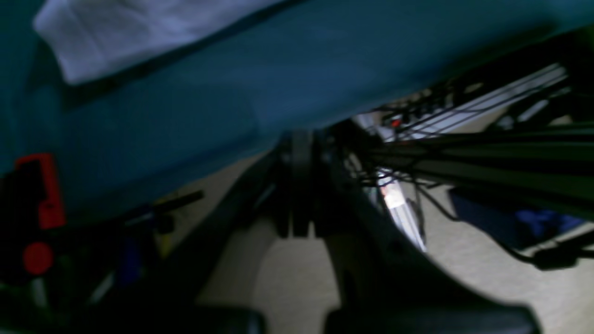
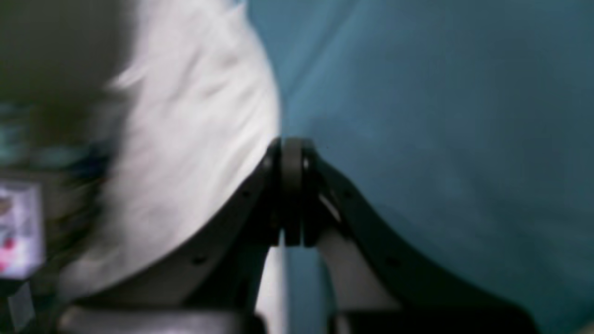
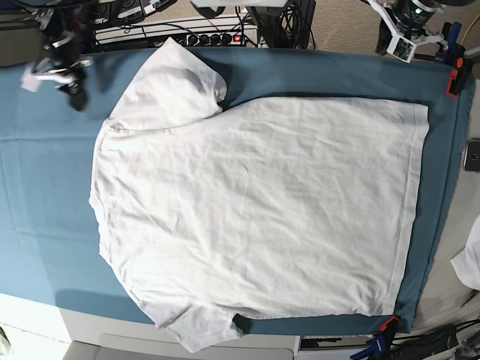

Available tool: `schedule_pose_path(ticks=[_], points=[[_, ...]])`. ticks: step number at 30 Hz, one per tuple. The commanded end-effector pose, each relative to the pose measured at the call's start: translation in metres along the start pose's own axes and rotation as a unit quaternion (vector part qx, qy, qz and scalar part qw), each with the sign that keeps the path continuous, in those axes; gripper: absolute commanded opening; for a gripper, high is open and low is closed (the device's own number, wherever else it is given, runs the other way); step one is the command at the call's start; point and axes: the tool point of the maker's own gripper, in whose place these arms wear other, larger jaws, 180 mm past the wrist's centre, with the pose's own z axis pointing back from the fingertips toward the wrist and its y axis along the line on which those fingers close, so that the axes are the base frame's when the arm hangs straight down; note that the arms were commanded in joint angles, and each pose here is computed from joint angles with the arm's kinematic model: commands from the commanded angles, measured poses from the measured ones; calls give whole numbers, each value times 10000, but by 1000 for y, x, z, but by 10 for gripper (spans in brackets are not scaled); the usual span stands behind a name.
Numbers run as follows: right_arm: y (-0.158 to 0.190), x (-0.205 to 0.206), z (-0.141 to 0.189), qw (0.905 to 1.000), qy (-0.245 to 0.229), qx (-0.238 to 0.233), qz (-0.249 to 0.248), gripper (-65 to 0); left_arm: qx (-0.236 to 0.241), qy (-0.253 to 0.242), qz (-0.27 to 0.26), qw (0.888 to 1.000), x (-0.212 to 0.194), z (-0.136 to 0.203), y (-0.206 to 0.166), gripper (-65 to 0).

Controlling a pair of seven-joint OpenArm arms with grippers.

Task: Fold the T-shirt properly
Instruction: 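Move the right gripper to the shirt's shoulder and the left gripper to the hem corner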

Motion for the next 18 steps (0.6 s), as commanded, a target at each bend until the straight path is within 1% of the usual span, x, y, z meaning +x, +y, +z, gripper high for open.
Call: schedule_pose_path(ticks=[1,3,4,5,8,11,14,18], points=[[16,7,3,9990,-74,421,106,-650,-15,-79,-78,9999,5,3,-1,-650],[34,-5,7,9954,128,930,217,-650,7,-73,-124,9999,4,3,0,-650],[38,-9,10,9937,236,1080,202,-650,7,-75,-120,9999,4,3,0,-650],[39,-15,13,9925,368,1135,260,-650,7,-75,-120,9999,4,3,0,-650],[34,-26,25,9910,560,1128,445,-650,7,-75,-120,9999,4,3,0,-650],[29,-26,39,9908,446,1120,611,-650,11,-89,-122,9999,5,3,0,-650],[22,-30,49,9921,483,993,596,-650,17,-109,-126,9999,6,2,1,-650],[22,-30,48,9920,495,1001,595,-650,34,-140,-117,9998,8,1,2,-650]])
